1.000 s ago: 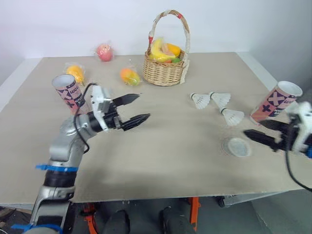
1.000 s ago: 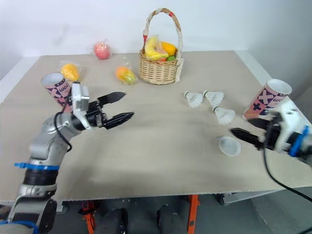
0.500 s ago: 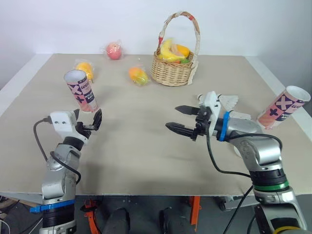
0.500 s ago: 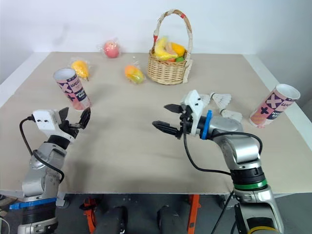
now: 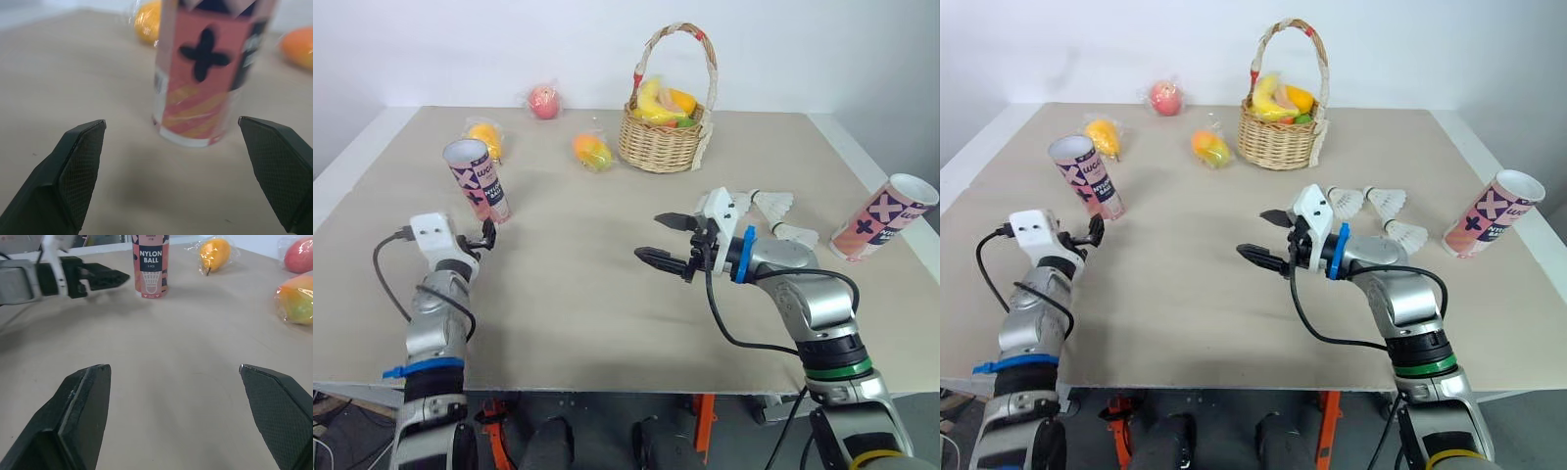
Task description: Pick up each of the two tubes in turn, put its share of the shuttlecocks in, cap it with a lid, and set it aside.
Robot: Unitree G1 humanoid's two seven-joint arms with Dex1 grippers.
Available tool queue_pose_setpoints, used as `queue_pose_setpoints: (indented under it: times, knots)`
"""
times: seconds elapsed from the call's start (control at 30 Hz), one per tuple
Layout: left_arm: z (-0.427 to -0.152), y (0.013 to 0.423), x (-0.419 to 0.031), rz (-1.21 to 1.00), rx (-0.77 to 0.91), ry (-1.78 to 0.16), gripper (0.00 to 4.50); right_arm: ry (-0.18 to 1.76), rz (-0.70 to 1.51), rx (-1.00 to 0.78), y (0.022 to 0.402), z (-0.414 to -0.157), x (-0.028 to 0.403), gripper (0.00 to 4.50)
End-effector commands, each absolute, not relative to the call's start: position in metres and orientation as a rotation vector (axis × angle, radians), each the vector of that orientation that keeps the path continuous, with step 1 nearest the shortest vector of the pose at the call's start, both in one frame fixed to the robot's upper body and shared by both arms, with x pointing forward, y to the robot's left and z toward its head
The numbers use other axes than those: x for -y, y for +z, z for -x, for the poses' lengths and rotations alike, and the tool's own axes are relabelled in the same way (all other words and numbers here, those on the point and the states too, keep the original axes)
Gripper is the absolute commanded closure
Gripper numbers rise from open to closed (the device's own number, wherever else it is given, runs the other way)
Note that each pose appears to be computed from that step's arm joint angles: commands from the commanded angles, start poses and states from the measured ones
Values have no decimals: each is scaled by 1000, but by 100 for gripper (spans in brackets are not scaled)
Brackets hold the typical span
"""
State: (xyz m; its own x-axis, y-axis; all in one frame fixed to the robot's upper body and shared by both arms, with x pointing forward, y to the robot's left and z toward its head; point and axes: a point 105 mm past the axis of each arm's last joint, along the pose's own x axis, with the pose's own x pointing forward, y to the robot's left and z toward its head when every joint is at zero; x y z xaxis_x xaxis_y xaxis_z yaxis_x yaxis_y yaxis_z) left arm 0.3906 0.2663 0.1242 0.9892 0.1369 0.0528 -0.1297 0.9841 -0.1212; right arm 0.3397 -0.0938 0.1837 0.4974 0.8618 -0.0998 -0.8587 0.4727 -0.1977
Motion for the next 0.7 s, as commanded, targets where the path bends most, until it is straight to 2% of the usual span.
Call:
queue_pose_setpoints:
  times: [0.03, 0.37, 0.7]
  knots:
    - [-402, 132, -260, 72, 81, 83, 0, 1041, 279, 72, 198, -335, 96, 2]
    - [-435, 146, -265, 5, 82, 61, 0, 1020, 292, 68, 200, -331, 101, 2]
    - [-451, 152, -260, -15, 64, 47, 0, 999, 299, 56, 199, -334, 106, 2]
